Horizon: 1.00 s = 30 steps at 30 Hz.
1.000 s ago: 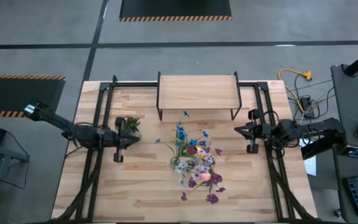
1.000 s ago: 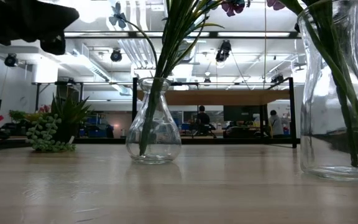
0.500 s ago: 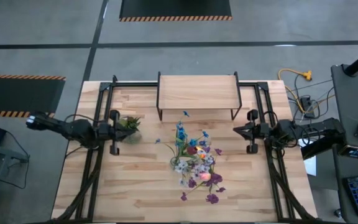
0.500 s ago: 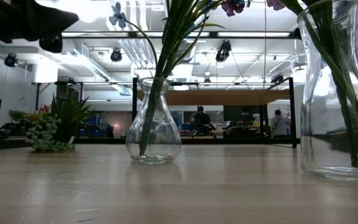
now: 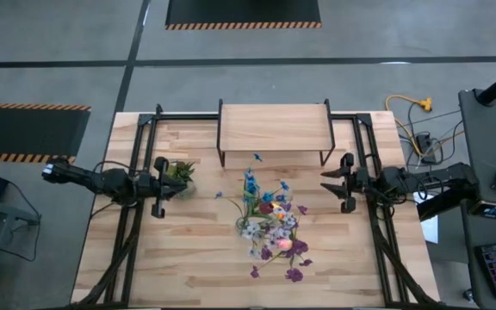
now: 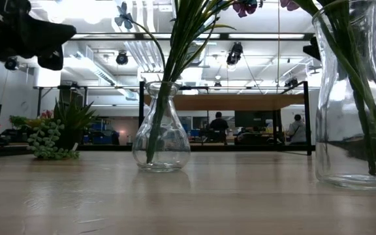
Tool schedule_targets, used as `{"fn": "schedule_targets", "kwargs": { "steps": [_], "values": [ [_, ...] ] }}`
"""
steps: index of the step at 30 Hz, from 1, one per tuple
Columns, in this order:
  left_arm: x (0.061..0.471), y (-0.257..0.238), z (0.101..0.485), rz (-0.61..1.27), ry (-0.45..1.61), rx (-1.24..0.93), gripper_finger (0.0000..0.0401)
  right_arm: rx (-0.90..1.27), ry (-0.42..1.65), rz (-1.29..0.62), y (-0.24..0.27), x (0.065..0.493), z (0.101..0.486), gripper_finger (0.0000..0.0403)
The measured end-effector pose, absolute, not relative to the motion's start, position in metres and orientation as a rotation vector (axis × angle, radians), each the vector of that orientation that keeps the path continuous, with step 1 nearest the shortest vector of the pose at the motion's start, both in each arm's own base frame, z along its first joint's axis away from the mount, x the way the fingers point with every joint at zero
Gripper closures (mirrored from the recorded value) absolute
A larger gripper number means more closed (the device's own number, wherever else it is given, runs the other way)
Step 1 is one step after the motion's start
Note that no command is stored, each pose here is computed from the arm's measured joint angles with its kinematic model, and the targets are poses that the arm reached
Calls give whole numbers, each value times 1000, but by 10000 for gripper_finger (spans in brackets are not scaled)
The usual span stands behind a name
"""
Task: Pick and place flowers into a vace then onto a shelf
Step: Put the right transparent vase on the shelf
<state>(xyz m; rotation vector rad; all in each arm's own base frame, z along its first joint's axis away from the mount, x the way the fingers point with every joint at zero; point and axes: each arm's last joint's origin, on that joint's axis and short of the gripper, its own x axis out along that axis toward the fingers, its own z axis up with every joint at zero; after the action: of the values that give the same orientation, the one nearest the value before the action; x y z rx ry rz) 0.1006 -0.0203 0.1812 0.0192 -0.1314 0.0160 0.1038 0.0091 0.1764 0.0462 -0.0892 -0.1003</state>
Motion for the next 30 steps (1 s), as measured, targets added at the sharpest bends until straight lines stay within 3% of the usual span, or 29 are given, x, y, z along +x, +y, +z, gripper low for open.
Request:
{"fn": "schedule_targets", "kwargs": {
  "steps": [3,8,13,30],
  "values": [
    [101,-20,180,16,-120,23,401,127,-71,-76,10,105,175,224],
    [101,-20,179,16,-107,25,401,191,-4,152,18,109,170,192],
    [101,-20,177,14,-91,12,401,225,61,201,24,112,165,173],
    [101,-20,176,15,-84,14,401,213,129,513,74,106,161,172]
  ]
}}
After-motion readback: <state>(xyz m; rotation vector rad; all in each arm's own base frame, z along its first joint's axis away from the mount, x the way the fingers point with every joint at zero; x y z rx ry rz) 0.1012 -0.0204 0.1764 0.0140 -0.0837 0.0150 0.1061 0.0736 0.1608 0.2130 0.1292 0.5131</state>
